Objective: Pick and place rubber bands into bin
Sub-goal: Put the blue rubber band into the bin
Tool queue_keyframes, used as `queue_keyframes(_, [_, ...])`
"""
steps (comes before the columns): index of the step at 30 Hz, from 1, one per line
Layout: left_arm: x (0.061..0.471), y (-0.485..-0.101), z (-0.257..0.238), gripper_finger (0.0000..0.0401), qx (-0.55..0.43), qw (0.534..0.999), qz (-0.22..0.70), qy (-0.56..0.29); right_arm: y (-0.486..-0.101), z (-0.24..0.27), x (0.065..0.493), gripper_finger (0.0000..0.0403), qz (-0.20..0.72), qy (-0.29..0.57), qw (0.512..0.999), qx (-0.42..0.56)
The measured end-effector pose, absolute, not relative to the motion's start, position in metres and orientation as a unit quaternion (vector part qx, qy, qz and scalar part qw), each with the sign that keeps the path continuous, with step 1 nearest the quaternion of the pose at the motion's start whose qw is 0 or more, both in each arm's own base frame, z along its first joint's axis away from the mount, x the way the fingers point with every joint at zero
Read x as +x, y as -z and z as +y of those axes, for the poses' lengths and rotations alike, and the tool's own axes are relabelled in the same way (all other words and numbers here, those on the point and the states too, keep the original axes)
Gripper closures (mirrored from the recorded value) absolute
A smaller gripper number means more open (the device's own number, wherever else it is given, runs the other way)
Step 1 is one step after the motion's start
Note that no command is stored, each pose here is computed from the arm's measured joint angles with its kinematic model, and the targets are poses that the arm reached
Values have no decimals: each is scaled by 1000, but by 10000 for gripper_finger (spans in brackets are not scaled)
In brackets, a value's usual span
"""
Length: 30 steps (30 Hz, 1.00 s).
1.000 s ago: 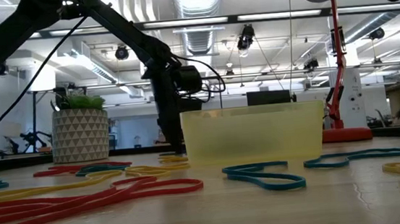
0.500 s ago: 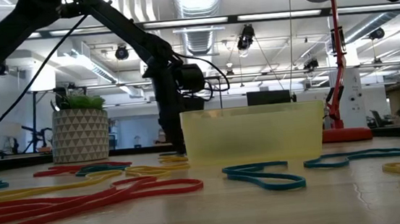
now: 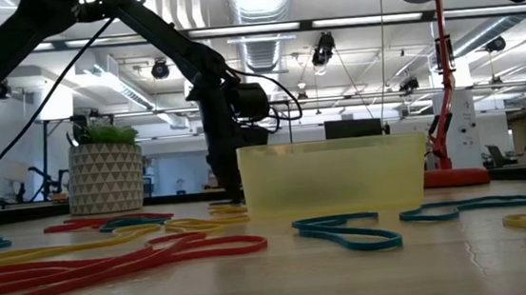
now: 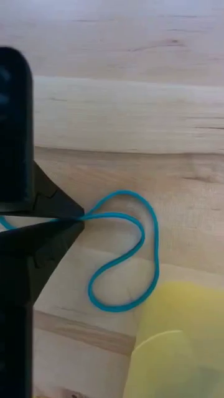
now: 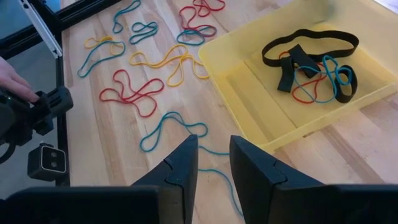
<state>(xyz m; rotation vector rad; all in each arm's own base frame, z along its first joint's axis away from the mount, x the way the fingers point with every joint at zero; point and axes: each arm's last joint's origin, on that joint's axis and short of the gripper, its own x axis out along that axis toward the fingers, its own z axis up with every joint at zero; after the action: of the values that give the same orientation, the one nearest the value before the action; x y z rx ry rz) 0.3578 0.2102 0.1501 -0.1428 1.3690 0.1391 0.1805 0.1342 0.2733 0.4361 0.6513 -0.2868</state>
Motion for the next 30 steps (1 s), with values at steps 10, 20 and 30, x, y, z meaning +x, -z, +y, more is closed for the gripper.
queue_keyframes(10, [350, -179, 214, 401, -53, 776, 620, -106, -273, 134, 180, 325, 318, 138, 915, 207])
queue_keyframes(20, [336, -233, 207, 401, -50, 815, 564, -124, -273, 134, 180, 330, 320, 135, 916, 198])
queue_keyframes(30, [313, -296, 193, 401, -35, 858, 489, -150, -273, 134, 180, 324, 322, 133, 918, 189])
